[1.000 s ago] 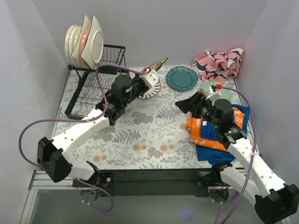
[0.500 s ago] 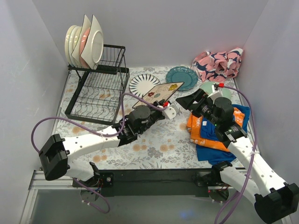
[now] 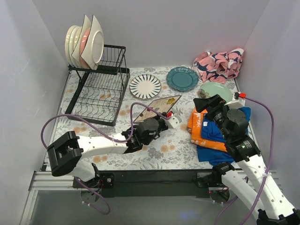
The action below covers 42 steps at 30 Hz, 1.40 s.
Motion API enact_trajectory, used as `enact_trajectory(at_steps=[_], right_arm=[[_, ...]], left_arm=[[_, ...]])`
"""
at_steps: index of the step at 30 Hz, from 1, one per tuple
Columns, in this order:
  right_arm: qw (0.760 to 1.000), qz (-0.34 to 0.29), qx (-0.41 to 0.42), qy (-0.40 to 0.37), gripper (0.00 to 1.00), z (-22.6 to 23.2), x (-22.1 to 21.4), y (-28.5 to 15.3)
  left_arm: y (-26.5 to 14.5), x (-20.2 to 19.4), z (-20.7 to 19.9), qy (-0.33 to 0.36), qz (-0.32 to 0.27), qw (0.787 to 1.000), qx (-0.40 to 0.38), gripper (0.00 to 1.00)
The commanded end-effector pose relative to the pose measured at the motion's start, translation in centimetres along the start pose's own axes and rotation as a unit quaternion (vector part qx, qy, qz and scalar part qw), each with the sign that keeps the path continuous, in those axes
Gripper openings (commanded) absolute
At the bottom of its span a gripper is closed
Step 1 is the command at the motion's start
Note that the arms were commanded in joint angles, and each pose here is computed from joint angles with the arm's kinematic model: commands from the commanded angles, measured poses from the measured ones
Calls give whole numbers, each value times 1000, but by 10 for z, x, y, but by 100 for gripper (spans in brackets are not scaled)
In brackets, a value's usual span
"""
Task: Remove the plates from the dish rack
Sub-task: Place the plate at the center of the board.
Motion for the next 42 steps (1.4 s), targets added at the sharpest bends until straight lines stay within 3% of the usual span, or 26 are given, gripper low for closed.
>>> enact_trajectory(at_steps=[1, 11, 19, 21, 29, 42], right_arm=[[997, -64, -10, -32, 96, 4, 29, -18], [995, -88, -10, -45, 96, 2, 37, -31], [995, -76, -20, -59, 96, -6, 30, -29], [995, -72, -21, -58, 96, -8, 27, -28], [996, -59, -28, -64, 96, -15, 18, -25], [996, -38, -39, -76, 96, -25, 6, -19]], left_arm=[[6, 30, 7, -50, -59, 996, 52, 0], [39, -6, -50, -1, 4, 998, 55, 0], [47, -41, -101, -34, 62, 997, 5, 0], [46, -47, -111, -40, 72, 997, -8, 8], [29, -89, -152, -56, 118, 990, -45, 11], [13, -124, -187, -94, 163, 980, -66, 27]])
Point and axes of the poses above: each gripper's point midway between its finger pads, its own y axis out along the fingers, its own z axis along the line the jaws close on, x = y × z, the point moved 5 cm from there along -y, back along the fingers, and after that the axes turned 2 degrees about -y, right-handed, at the moved point
